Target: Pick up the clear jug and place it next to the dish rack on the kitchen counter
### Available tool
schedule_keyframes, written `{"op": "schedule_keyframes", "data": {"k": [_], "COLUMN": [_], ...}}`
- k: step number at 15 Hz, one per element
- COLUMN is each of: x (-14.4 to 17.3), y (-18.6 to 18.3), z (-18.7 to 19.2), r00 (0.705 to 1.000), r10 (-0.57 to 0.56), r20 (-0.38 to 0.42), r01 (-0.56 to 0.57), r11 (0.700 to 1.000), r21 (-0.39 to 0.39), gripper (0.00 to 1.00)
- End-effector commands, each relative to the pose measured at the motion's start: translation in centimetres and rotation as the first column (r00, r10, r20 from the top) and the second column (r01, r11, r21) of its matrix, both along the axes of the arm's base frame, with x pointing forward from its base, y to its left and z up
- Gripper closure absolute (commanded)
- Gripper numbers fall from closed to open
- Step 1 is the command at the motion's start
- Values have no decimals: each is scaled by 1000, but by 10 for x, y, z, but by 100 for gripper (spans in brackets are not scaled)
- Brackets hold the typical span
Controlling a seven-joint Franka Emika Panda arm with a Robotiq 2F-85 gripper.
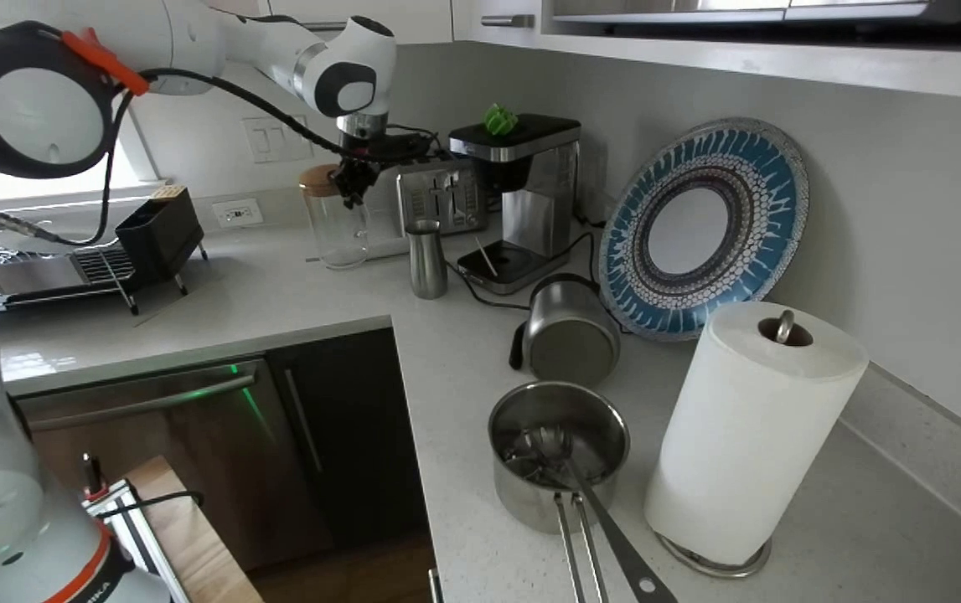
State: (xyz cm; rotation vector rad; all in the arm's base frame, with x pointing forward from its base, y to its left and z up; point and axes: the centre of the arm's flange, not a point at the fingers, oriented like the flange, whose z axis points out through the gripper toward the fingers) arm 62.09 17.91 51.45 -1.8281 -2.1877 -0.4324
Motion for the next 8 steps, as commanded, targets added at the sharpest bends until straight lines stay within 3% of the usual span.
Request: {"op": "schedule_keyframes", "data": {"k": [1,7,8], "x": [-1,-23,-21], "y": [41,75,74], "z": [21,28,16], "r00": [992,976,983], "r10": [125,215,181], "r20": [23,40,33], "r01": [-125,-215,-181], "r11": [992,977,983], "r21": [-6,-13,-14], "gripper": [94,94,78]}}
